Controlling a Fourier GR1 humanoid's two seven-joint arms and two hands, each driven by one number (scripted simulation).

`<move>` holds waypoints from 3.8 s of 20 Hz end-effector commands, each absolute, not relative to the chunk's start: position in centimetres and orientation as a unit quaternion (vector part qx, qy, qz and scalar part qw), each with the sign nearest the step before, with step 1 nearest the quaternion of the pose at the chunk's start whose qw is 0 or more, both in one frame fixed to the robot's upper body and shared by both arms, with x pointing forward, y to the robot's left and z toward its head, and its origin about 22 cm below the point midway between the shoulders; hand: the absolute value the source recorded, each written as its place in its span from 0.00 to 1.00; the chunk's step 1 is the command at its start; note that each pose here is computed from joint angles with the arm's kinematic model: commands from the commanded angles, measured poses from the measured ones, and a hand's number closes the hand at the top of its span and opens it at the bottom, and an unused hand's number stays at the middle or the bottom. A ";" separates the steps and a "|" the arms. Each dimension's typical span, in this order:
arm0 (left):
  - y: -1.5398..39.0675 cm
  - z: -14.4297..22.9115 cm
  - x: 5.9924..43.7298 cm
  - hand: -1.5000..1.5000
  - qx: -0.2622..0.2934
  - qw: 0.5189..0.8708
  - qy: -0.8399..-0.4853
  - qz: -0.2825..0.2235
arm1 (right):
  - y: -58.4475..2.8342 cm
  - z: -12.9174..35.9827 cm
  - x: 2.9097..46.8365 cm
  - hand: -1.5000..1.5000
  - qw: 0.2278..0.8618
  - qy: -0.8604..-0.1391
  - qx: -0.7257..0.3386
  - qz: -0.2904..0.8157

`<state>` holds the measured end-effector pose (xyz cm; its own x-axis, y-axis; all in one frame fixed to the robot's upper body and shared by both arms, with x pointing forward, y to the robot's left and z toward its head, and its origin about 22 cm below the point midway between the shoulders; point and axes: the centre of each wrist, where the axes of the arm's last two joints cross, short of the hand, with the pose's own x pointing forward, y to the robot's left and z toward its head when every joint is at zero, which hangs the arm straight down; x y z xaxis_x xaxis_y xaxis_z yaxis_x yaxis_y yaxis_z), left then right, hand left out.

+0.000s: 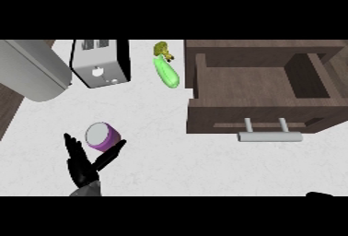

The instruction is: Pick up the can, place it into the drawer and close the drawer

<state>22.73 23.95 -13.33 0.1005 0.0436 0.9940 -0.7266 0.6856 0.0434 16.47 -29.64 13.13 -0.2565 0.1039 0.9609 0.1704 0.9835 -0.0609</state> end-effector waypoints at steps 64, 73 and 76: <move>4.7 18.9 40.9 1.00 -0.062 0.652 -0.753 -0.059 | -29.2 15.3 16.9 0.00 0.581 -0.804 -0.123 -0.026; 0.5 23.6 41.6 1.00 -0.049 0.659 -0.746 -0.084 | -31.5 14.3 17.6 0.00 0.582 -0.803 -0.131 -0.021; 0.3 23.1 42.8 1.00 -0.035 0.661 -0.745 -0.088 | -31.3 15.9 18.0 0.00 0.574 -0.809 -0.125 -0.010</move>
<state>42.24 1.05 23.32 -0.1330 -0.0339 0.9905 0.1845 0.9811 0.0584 17.64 -30.53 15.59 -0.3065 0.1759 0.9355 0.2252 0.9683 -0.1082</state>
